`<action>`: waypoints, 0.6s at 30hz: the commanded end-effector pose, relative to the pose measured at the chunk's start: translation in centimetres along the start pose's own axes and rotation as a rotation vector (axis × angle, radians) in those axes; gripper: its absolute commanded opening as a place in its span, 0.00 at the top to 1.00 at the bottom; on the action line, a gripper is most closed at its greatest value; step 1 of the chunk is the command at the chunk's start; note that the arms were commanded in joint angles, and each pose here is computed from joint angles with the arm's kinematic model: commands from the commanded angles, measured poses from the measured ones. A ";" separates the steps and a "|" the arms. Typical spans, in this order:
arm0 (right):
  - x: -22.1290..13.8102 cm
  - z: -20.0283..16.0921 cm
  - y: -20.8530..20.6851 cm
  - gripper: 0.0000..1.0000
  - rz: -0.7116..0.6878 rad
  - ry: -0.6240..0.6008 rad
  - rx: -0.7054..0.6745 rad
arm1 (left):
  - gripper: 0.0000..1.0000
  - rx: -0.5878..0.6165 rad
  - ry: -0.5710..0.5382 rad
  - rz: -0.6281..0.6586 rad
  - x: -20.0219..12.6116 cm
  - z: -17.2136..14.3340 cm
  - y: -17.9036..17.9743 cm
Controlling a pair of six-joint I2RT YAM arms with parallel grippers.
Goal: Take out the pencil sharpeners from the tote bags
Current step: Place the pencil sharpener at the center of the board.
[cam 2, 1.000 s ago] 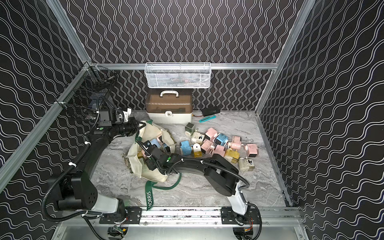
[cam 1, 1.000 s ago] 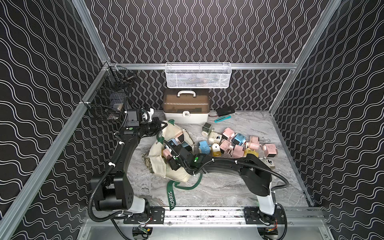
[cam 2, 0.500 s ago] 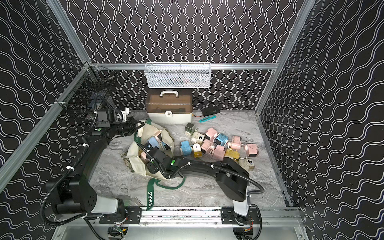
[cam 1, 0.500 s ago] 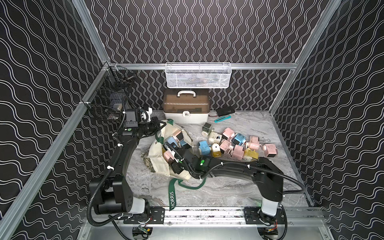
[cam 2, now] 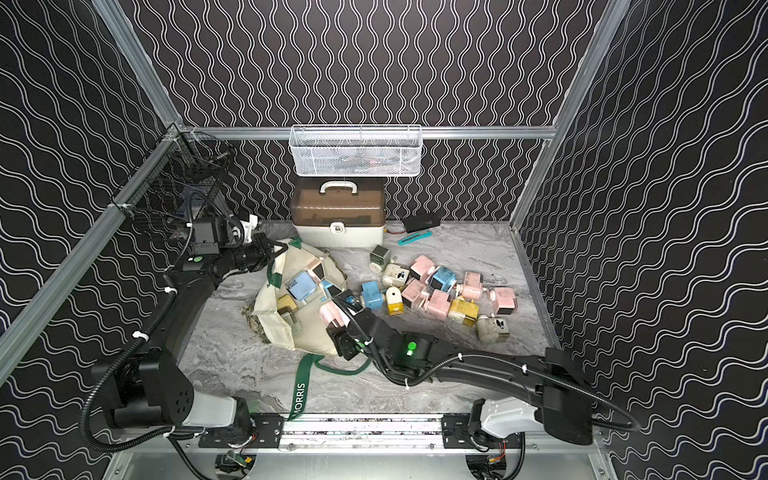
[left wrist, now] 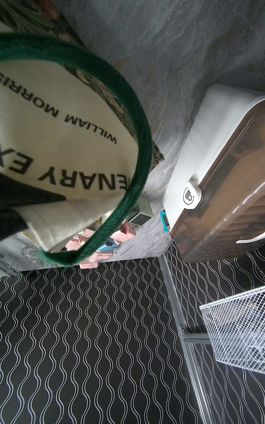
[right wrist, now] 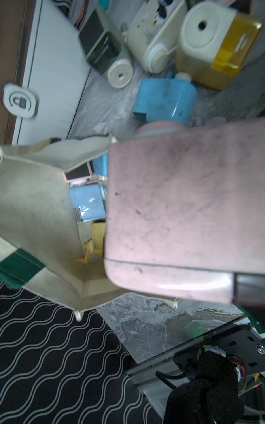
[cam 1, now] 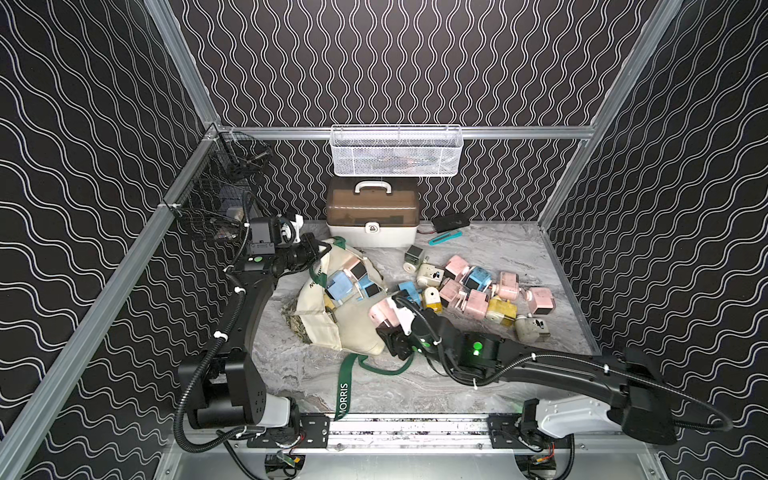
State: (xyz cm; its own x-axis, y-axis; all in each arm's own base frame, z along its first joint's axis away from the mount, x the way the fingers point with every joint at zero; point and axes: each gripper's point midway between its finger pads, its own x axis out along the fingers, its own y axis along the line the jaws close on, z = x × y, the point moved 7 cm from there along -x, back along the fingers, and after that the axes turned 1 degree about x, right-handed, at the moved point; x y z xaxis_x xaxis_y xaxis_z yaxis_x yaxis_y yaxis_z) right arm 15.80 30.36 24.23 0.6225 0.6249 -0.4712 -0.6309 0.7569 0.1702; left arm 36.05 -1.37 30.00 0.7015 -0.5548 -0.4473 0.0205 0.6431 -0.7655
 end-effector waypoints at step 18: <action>2.1 -9.0 -11.0 0.47 -0.428 0.206 0.383 | 1.00 0.043 -0.044 -0.057 -0.2 1.2 -0.6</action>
State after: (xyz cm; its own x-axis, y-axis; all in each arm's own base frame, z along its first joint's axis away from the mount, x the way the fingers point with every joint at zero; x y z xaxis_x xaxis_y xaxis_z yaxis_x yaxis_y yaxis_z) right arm 19.85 20.89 14.18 0.6861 0.2108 -0.6963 -0.1216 0.9769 0.1759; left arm 36.11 -0.98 29.96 0.7084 -0.5472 -0.4459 0.0154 0.6436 -0.7652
